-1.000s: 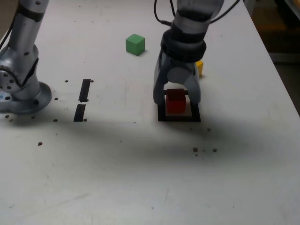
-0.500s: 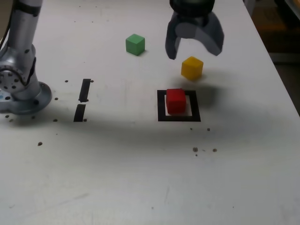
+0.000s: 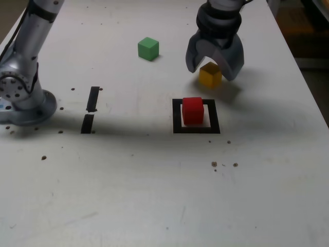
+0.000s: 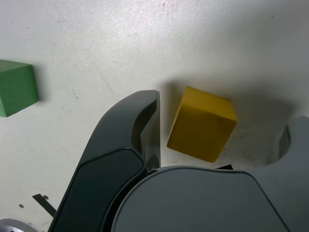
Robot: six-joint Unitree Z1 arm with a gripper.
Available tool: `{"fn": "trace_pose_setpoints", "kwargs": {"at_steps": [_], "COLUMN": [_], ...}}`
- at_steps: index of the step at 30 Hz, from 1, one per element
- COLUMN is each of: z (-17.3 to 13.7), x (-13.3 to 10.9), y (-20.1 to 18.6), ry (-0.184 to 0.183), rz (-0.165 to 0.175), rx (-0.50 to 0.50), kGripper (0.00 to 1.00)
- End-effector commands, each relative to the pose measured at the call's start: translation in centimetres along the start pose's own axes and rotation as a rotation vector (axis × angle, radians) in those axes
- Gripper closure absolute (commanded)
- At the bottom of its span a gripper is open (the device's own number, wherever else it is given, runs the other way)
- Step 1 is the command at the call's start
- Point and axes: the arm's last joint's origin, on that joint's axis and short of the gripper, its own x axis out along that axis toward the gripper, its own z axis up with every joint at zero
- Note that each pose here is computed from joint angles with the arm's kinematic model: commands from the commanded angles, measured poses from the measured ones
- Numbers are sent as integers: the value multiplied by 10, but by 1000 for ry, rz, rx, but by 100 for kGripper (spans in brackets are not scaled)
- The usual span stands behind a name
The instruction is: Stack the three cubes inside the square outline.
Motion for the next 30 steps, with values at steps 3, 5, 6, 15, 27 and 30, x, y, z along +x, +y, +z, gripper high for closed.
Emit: {"fn": "trace_pose_setpoints", "kwargs": {"at_steps": [3, 5, 6, 15, 27, 30], "z": [4, 4, 3, 0, -46, -49], "x": [5, 5, 4, 1, -88, -107], "y": [3, 3, 3, 2, -34, -57], "ry": [-3, -6, -7, -9, -59, -72], "rz": [-1, 2, 3, -2, 35, 27], "rx": [-7, -13, -15, -29, -208, -254], "kGripper": [37, 49, 55, 76, 76, 76]}}
